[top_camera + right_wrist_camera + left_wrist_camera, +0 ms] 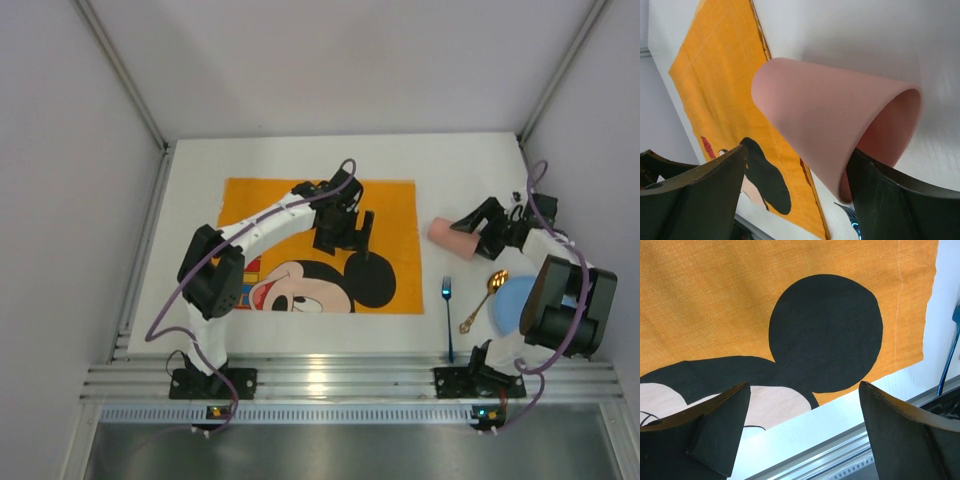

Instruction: Set the dinner table for one person

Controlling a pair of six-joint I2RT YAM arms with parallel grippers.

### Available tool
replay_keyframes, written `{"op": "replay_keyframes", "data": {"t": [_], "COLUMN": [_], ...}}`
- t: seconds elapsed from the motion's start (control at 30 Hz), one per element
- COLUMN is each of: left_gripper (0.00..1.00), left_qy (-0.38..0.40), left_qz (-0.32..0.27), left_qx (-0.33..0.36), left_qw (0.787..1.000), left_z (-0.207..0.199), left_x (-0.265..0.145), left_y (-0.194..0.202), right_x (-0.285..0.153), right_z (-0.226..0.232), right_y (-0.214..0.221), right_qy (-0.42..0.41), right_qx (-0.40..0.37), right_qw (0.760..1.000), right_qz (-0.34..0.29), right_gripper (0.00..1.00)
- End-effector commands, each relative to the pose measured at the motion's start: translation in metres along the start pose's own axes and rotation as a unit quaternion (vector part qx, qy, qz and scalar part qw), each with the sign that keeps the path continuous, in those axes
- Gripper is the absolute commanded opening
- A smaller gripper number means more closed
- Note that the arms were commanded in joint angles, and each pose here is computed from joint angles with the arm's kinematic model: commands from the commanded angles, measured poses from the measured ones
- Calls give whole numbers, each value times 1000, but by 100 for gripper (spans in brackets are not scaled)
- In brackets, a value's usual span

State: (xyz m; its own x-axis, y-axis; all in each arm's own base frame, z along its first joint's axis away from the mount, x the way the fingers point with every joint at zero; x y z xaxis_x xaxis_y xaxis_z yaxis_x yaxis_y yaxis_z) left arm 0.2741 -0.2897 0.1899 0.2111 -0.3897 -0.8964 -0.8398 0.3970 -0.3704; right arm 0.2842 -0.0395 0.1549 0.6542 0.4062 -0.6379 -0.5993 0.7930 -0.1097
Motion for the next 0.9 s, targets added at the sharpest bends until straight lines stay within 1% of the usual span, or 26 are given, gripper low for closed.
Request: {"op": "replay_keyframes", "data": {"t": [0.0, 0.07, 0.1, 0.13, 0.17, 0.2, 0.23, 0.27, 0.3, 0.33, 0.37, 0.4, 0.43, 0.47, 0.5, 0.53, 0.57, 0.6, 0.63, 0.7, 0.73, 0.77, 0.8, 0.83, 0.87], "left_gripper": [94, 94, 94, 94, 94, 94, 94, 94, 94, 94, 94, 94, 94, 94, 94, 94, 94, 94, 94, 93, 93, 93, 93, 93, 93], "left_qy": [13, 7, 3, -2, -4, -6, -8, -11, -13, -17, -20, -21, -19, -17, -13, -9, -8, -6, -2, 2, 7, 9, 11, 10, 10], "left_qz": [-4, 2, 1, 6, 8, 8, 13, 11, 7, 12, 10, 12, 16, 15, 17, 19, 17, 19, 16, 19, 16, 19, 14, 12, 11], "left_qx": [11, 11, 11, 11, 11, 10, 10, 11, 13, 11, 10, 7, 6, 1, 0, -2, -5, -7, -8, -14, -16, -17, -17, -17, -16], "left_qw": [1000, 1000, 1000, 1000, 1000, 1000, 1000, 1000, 1000, 1000, 1000, 1000, 1000, 1000, 1000, 1000, 1000, 1000, 1000, 1000, 1000, 1000, 1000, 1000, 1000], "left_z": [-5, -3, -3, -2, -1, 0, 0, 1, 1, 3, 3, 4, 4, 3, 3, 2, 2, 1, 0, -1, -2, -3, -4, -4, -4], "left_x": [-11, -11, -14, -15, -17, -20, -21, -22, -26, -25, -26, -26, -24, -23, -23, -21, -21, -19, -20, -17, -19, -18, -19, -20, -21], "left_y": [-3, 1, 3, 7, 9, 10, 14, 15, 16, 20, 21, 23, 25, 25, 25, 26, 25, 25, 23, 21, 18, 17, 15, 14, 14], "right_x": [3, 10, 13, 17, 19, 20, 20, 18, 13, 8, -2, -6, 0, -15, -16, 1, -9, -5, 8, 13, 29, 32, 40, 60, 64], "right_z": [-3, -12, -16, -18, -20, -19, -16, -11, 5, 14, 48, 64, 71, 121, 135, 136, 174, 181, 190, 211, 215, 226, 228, 223, 230], "right_y": [5, 9, 9, 8, 8, 7, 6, 3, -9, -9, -29, -39, -30, -48, -53, -37, -43, -41, -21, -9, 8, 15, 22, 38, 43], "right_qy": [-11, -13, -11, -16, -20, -22, -21, -20, -18, -1, -10, 27, 87, 82, 134, 195, 183, 198, 198, 176, 180, 172, 180, 210, 207], "right_qx": [-5, -1, 1, 2, 0, -4, -9, -15, -33, -51, -92, -116, -149, -199, -221, -246, -274, -281, -290, -297, -304, -315, -328, -340, -350], "right_qw": [1000, 1000, 1000, 1000, 1000, 1000, 1000, 1000, 998, 998, 994, 988, 984, 973, 960, 949, 942, 938, 936, 938, 935, 933, 927, 915, 913], "right_qz": [-2, -4, -5, -9, -9, -9, -12, -17, -42, -37, -66, -96, -50, -88, -105, -34, -62, -53, -20, -17, 7, 6, 11, 46, 47], "right_gripper": [79, 77, 74, 68, 57, 25, 9, 0, 0, 0, 0, 0, 0, 0, 0, 0, 0, 0, 0, 0, 0, 0, 0, 0, 0]}}
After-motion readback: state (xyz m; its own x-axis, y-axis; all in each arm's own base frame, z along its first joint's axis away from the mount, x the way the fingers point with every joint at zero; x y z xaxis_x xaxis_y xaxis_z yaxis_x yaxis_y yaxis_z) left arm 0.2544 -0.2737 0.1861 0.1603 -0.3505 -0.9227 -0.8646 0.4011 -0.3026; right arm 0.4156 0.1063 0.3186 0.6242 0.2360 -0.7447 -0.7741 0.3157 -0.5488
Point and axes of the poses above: each gripper's point midway between its finger pads, its own x axis out along the fingers, its own z axis along the line the jaws close on, y = z × x, the point moved 10 cm from there along -x, back along the fingers, and after that the axes turned 14 degrees about x, right-handed, at the moved point
